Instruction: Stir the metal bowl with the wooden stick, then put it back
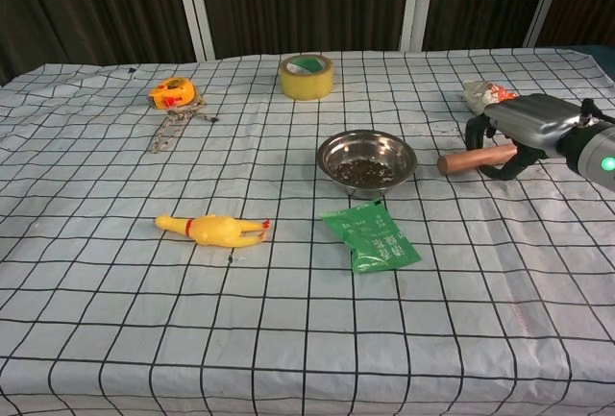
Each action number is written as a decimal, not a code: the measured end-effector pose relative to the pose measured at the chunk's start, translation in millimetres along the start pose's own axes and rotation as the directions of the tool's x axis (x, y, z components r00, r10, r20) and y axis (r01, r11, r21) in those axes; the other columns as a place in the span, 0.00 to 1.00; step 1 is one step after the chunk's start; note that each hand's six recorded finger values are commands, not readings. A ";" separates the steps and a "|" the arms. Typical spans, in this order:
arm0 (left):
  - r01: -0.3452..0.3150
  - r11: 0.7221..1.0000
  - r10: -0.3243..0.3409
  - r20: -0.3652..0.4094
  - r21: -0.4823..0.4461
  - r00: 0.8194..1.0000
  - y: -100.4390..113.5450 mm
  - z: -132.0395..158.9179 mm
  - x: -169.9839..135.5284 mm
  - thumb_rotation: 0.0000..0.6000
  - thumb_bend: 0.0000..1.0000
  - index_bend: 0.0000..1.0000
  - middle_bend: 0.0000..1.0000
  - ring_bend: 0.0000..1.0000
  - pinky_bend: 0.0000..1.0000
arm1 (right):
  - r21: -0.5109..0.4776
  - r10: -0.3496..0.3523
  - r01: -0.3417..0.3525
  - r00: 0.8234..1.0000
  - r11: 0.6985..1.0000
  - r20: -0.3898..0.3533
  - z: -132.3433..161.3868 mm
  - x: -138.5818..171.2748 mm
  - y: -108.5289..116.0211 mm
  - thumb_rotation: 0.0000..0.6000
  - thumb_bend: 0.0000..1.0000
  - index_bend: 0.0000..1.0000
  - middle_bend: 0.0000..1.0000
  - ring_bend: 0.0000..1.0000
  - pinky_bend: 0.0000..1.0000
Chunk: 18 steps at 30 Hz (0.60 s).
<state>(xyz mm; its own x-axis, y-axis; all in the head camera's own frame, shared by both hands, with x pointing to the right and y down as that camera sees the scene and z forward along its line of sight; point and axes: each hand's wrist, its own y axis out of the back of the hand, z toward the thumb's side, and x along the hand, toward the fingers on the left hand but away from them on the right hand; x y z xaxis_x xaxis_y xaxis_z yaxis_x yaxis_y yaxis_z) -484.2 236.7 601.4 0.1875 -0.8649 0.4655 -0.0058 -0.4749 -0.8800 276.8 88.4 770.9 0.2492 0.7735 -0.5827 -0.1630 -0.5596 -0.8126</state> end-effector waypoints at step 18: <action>0.016 0.999 -0.016 0.004 0.038 1.000 3.8 -1.4 -5.1 1.00 0.41 0.00 0.00 0.00 0.03 | -0.764 -0.140 0.150 0.987 0.627 0.080 -0.3 17.5 73.9 1.00 0.50 0.96 0.60 0.55 0.54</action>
<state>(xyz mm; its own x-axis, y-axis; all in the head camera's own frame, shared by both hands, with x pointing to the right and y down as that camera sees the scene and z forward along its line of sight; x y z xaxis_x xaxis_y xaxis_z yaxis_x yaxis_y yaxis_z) -486.5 239.0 595.8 0.1911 -0.8566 0.4794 0.0345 -0.4822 -0.8754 269.4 60.5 700.6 0.1927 0.8653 -0.4626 0.6650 -0.4619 -0.5869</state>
